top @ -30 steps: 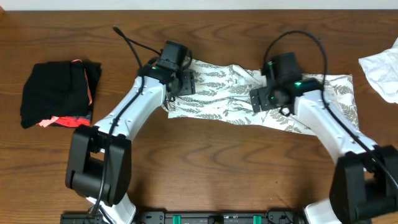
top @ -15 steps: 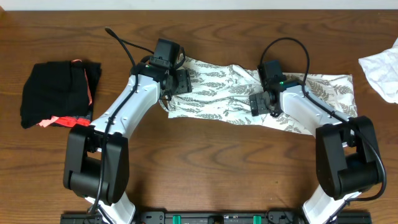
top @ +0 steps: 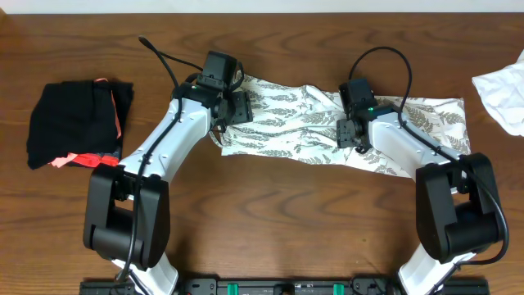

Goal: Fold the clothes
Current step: 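Grasp the dress's top edge with both grippers near the straps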

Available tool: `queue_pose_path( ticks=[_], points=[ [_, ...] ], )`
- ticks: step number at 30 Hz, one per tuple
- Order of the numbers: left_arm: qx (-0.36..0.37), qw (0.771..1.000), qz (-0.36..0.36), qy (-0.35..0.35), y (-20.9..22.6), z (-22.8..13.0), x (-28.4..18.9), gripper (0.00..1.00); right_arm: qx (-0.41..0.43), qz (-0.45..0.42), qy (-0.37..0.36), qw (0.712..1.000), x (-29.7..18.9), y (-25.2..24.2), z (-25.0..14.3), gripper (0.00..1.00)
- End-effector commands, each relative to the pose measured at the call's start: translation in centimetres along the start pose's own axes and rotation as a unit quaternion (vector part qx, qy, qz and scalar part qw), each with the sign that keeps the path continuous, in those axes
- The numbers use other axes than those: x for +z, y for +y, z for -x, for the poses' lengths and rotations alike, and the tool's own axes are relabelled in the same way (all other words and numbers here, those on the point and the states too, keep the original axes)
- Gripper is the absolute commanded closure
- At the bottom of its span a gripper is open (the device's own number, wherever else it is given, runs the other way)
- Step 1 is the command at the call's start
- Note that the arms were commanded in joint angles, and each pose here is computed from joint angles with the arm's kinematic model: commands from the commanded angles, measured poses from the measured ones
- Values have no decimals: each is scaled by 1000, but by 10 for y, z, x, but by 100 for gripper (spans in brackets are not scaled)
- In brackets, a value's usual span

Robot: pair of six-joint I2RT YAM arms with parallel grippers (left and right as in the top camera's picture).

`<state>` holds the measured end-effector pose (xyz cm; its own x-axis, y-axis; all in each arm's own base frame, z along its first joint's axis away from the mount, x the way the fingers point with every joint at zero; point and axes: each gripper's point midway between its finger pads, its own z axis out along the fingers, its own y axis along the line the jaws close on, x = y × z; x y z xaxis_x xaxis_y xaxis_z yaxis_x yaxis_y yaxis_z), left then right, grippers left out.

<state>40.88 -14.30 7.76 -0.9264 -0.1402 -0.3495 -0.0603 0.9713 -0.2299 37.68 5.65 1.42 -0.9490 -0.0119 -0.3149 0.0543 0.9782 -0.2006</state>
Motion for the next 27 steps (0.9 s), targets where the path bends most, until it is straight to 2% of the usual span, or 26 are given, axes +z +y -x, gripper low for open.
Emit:
queue_pose_path(
  ticks=[1, 11, 16, 19, 21, 22, 24, 25, 27],
  points=[
    [0, 1000, -1, 0, 1, 0, -1, 29, 7, -13, 1, 1000, 2, -2, -2, 31],
    [0, 1000, 0, 2, 1, -1, -1, 29, -2, -18, 27, 999, 12, -2, -15, 23],
    [0, 1000, 0, 2, 1, -1, -1, 29, -5, -21, 38, 999, 19, -1, -20, 24],
    [0, 1000, 0, 2, 1, -1, -1, 29, -7, -23, 42, 999, 22, -1, -22, 29],
    [0, 1000, 0, 2, 1, -1, -1, 29, -7, -23, 42, 999, 22, -1, -22, 37],
    [0, 1000, 0, 2, 1, -1, -1, 29, -7, -25, 42, 999, 22, -1, -22, 45],
    [0, 1000, 0, 3, 1, -1, -1, 29, -7, -26, 41, 999, 22, -2, -22, 65],
    [0, 1000, 0, 2, 1, -1, -1, 29, -7, -27, 41, 999, 22, -2, -22, 82],
    [0, 1000, 0, 2, 1, -1, -1, 29, -7, -32, 39, 999, 21, -4, -21, 99]
  ],
)
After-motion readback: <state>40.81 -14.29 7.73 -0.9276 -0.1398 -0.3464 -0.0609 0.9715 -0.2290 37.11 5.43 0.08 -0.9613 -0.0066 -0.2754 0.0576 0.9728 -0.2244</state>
